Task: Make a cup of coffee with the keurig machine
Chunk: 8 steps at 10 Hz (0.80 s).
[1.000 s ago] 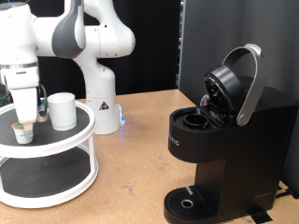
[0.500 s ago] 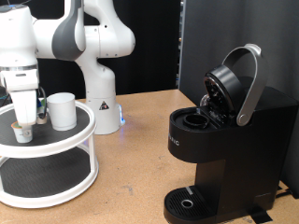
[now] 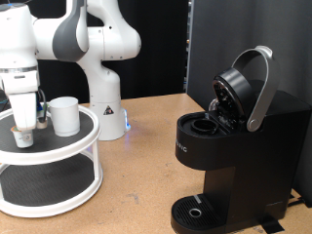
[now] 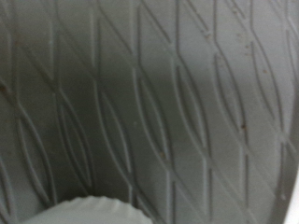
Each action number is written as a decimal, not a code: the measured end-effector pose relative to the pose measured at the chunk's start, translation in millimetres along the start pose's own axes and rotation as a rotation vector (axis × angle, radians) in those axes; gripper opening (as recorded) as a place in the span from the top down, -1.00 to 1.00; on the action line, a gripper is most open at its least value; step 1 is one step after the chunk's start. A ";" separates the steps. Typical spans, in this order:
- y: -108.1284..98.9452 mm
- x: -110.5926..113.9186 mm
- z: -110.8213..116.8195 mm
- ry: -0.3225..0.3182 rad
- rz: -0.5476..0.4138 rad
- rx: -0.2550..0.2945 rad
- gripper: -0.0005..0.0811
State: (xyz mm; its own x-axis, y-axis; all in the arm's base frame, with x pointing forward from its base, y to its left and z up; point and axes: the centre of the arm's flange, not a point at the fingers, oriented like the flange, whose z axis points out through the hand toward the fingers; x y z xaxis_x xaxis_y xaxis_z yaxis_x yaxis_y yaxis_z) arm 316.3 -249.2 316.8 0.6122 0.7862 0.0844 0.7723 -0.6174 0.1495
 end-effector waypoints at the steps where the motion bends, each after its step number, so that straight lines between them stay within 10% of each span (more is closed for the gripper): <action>1: 2.5 1.1 -4.4 0.011 0.009 0.014 0.10; 8: 28.6 10.7 -81.9 0.080 0.003 0.068 0.24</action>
State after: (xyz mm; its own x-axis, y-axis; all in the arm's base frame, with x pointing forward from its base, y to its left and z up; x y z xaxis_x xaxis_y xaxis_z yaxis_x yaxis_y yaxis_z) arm 331.1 -256.3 402.6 0.6014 0.7820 0.1637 0.7816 -0.6184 0.0821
